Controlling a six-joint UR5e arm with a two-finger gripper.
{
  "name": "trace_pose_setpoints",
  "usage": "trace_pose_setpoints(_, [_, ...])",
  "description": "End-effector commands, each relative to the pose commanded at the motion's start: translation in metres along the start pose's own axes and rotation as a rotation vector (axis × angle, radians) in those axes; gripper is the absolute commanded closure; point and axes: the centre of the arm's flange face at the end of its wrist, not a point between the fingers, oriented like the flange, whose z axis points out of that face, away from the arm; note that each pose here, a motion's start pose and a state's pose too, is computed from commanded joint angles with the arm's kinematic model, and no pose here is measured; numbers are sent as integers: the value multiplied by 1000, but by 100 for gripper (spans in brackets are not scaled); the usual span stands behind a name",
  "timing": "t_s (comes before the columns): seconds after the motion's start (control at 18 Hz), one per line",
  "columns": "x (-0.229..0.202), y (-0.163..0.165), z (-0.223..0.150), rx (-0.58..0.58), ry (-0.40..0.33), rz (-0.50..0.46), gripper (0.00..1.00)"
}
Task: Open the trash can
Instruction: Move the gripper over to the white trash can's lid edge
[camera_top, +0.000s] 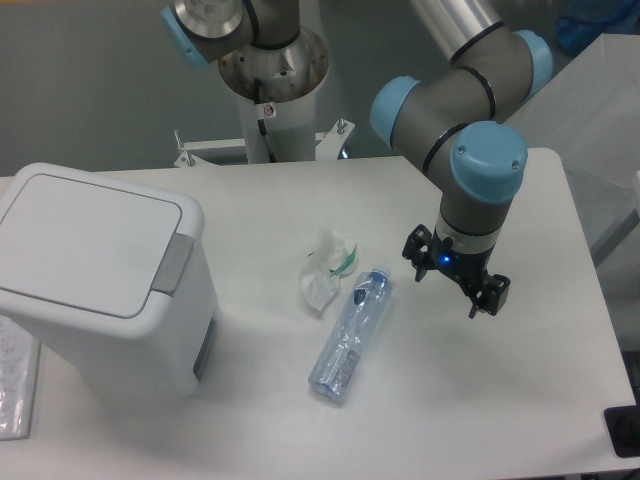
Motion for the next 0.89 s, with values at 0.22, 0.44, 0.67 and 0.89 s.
trace_pose_setpoints(0.22, [0, -9, -5, 98, 10, -8, 0])
trace_pose_setpoints(0.44, [4, -19, -3, 226, 55, -48, 0])
trace_pose_setpoints(0.67, [8, -36, -18, 320, 85, -193, 0])
trace_pose_setpoints(0.89, [21, -54, -51, 449, 139, -359, 0])
